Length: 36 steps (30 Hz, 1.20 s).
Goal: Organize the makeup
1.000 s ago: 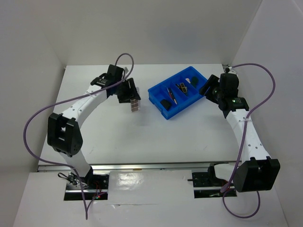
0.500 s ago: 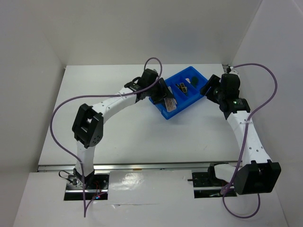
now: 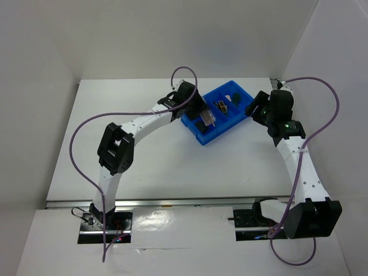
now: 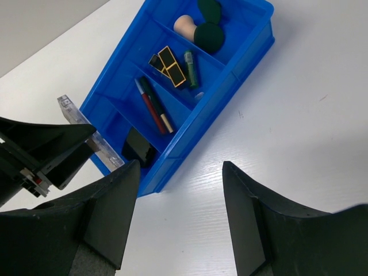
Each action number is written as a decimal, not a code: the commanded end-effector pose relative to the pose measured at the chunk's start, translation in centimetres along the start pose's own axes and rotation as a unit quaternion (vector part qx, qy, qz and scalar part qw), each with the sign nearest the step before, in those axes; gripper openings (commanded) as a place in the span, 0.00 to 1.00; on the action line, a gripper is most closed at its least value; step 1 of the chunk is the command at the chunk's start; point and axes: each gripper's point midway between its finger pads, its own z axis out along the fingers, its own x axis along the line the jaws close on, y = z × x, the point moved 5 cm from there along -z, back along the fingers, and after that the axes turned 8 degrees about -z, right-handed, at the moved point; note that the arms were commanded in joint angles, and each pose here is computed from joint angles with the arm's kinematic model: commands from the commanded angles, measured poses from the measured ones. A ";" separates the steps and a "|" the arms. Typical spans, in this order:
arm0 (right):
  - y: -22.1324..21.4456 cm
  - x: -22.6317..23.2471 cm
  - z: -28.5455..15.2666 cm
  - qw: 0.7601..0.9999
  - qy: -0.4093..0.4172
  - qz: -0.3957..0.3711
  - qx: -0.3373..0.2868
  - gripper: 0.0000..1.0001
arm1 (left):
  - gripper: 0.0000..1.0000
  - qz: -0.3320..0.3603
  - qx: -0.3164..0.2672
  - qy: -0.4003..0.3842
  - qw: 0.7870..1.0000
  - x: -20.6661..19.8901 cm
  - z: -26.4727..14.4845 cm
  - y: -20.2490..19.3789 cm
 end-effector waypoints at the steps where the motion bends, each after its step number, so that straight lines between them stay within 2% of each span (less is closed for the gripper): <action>1: 1.1 -0.1 -1.0 1.000 -0.003 -0.009 -0.022 0.67 | 0.22 -0.021 -0.037 0.009 0.999 -0.5 0.2 0.6; 2: 0.8 -0.3 -0.9 1.000 -0.004 -0.009 -0.018 0.67 | 0.22 -0.021 -0.042 0.011 0.999 -0.5 0.2 0.7; 8: 0.6 -0.3 -1.0 1.000 -0.004 -0.009 -0.018 0.67 | 0.36 -0.015 -0.041 0.035 0.998 0.6 0.8 0.5; 13: 0.6 -0.3 -1.0 1.000 -0.004 -0.009 -0.018 0.67 | 0.58 -0.013 -0.036 0.055 0.998 1.8 1.2 0.2; 16: 0.6 -0.3 -1.0 1.000 -0.004 -0.009 -0.018 0.67 | 0.65 -0.008 -0.036 0.055 0.998 1.9 1.2 0.2; 22: 0.6 -0.5 -1.3 1.000 -0.009 -0.009 -0.019 0.67 | 0.92 -0.009 -0.032 0.053 0.998 1.7 1.4 0.1; 25: 0.4 -0.7 -1.3 1.000 -0.015 -0.009 -0.017 0.67 | 1.00 0.000 -0.028 0.048 0.998 1.4 1.3 0.1; 27: 0.4 -0.7 -1.3 1.000 -0.015 -0.009 -0.017 0.67 | 1.00 0.010 -0.029 0.043 0.999 1.1 1.1 0.2; 29: 0.8 -0.5 -1.4 1.000 -0.013 -0.009 -0.021 0.67 | 1.00 0.029 -0.038 0.021 0.999 -0.8 -0.1 0.0; 30: 0.8 -0.5 -1.4 1.000 -0.013 -0.009 -0.021 0.70 | 1.00 0.054 -0.044 0.017 0.997 -1.0 -0.3 0.3; 31: 0.6 -0.6 -1.2 1.000 -0.015 -0.009 -0.017 0.78 | 1.00 0.072 -0.044 -0.012 0.996 -3.3 -1.8 -0.3; 33: 0.9 -0.9 -1.1 0.999 -0.031 -0.009 -0.017 1.00 | 1.00 0.114 -0.055 -0.042 0.991 -5.4 -3.3 -0.3; 34: 1.3 -0.9 -1.1 0.999 -0.038 -0.002 -0.017 1.00 | 1.00 0.166 -0.051 -0.058 0.983 -6.1 -4.3 -0.5; 36: 1.0 -1.7 -0.5 0.997 -0.077 0.001 -0.002 1.00 | 1.00 0.222 -0.054 -0.112 0.967 -8.7 -7.5 -0.5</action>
